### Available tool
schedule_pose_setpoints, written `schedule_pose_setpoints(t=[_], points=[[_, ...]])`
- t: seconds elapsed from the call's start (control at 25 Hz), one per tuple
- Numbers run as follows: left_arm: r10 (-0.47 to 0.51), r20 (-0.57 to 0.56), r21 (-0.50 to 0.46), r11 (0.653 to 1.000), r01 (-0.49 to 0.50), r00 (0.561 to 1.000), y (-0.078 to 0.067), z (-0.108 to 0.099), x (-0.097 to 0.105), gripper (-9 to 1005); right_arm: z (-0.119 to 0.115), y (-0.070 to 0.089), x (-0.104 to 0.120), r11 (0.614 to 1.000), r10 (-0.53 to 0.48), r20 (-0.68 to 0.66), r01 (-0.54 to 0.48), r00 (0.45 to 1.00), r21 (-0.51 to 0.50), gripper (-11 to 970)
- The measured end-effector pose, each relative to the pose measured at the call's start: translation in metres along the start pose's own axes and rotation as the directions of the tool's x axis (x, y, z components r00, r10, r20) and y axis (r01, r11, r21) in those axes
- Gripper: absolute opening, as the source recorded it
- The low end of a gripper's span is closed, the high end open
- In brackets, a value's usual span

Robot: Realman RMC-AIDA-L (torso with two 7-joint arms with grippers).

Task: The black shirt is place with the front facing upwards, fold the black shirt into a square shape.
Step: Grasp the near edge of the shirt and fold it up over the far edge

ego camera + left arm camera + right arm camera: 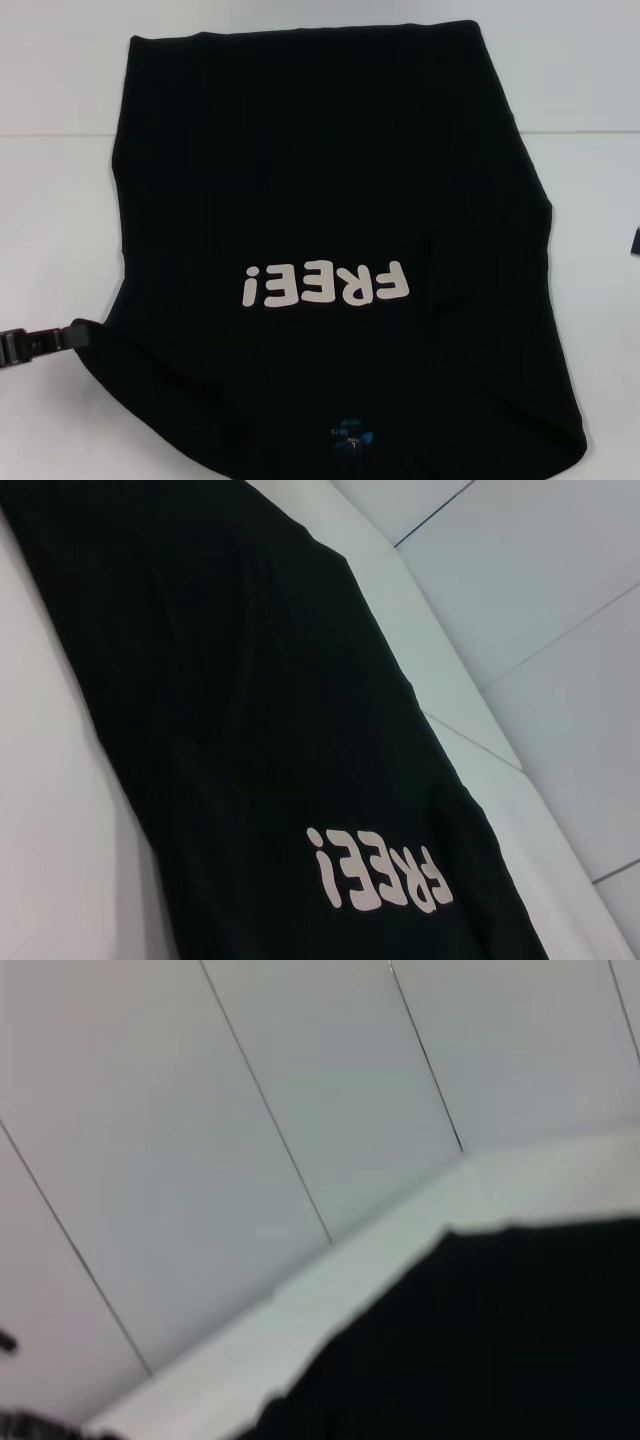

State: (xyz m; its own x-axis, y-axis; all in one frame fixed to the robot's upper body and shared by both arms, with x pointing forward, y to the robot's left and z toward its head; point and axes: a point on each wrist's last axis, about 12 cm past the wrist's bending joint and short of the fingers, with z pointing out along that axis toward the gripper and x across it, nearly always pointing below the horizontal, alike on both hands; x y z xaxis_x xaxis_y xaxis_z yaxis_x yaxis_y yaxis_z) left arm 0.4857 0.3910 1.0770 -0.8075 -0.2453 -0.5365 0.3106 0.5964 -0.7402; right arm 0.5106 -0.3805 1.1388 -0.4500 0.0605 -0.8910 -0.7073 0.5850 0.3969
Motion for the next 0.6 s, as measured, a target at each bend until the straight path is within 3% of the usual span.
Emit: schedule_pose_setpoints(t=[0.24,0.6], points=[[0.002,-0.006,-0.001,1.0,-0.002,1.0,0.0,-0.001,0.001,6,0.002,0.005,-0.011,0.995,0.07,-0.253,-0.051,0.965,0.081,910],[0.004,-0.019,0.0,1.0,-0.004,1.0,0.0,0.0,0.001,6,0.031,0.011,-0.01,0.992,0.121,-0.499,-0.093,0.858,0.082,862]])
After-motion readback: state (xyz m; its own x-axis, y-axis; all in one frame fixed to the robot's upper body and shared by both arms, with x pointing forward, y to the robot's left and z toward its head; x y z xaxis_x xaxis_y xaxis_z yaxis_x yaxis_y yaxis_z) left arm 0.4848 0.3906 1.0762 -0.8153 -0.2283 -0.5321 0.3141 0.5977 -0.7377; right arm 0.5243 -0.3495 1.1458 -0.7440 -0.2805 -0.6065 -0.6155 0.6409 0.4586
